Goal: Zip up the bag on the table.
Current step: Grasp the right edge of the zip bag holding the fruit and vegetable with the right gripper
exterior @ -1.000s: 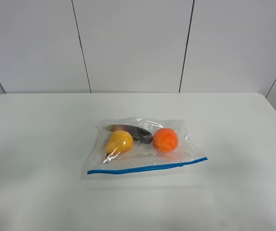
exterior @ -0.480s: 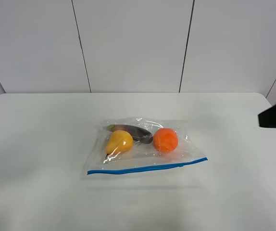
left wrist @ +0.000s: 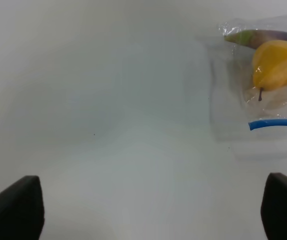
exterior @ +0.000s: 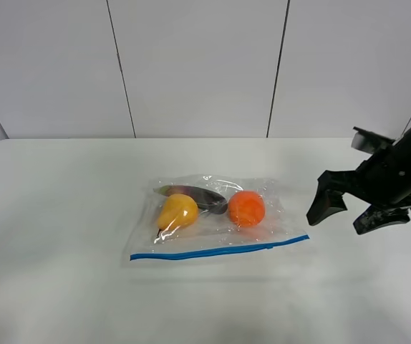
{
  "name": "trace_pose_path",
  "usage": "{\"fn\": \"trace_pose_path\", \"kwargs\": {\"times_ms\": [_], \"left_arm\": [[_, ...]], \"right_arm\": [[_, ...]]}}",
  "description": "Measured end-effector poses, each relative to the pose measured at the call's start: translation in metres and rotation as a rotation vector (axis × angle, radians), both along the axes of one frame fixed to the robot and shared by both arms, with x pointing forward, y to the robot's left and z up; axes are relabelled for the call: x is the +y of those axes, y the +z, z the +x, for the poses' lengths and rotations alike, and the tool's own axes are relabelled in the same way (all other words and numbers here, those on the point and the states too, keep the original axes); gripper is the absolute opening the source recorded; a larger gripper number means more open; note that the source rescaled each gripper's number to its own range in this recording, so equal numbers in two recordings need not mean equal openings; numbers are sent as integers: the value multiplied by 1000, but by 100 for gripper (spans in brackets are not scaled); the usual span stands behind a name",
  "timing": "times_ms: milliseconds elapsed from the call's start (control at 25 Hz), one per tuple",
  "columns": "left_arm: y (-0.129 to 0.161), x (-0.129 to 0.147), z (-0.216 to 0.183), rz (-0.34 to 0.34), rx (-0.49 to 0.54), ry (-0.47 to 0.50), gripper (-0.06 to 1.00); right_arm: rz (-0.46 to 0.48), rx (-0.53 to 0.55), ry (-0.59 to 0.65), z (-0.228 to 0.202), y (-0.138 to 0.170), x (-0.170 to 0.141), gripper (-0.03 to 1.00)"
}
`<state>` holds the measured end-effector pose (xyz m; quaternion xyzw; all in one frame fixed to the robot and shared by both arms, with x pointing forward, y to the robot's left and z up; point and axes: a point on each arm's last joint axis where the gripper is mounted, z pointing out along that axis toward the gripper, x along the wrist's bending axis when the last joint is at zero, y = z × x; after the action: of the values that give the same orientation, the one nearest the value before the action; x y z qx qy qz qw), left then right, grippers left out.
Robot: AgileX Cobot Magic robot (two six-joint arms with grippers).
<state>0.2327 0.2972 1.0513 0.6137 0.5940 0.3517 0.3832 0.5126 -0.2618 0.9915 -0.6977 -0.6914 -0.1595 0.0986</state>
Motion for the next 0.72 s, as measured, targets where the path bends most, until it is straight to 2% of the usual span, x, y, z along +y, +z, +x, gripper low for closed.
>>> {"fn": "trace_pose_path", "kwargs": {"times_ms": [200,360,560,720], "left_arm": [[0,0,0,0,0,0,100],[0,0,0,0,0,0,100],[0,0,0,0,0,0,100],[0,0,0,0,0,0,100]], "right_arm": [[195,56,-87,20,-31,-19,84],[335,97,-97,29,-52,-23,82],[461,116,-128,38,-72,-18,76],[491,169,-107,37,-86,-17,75]]}}
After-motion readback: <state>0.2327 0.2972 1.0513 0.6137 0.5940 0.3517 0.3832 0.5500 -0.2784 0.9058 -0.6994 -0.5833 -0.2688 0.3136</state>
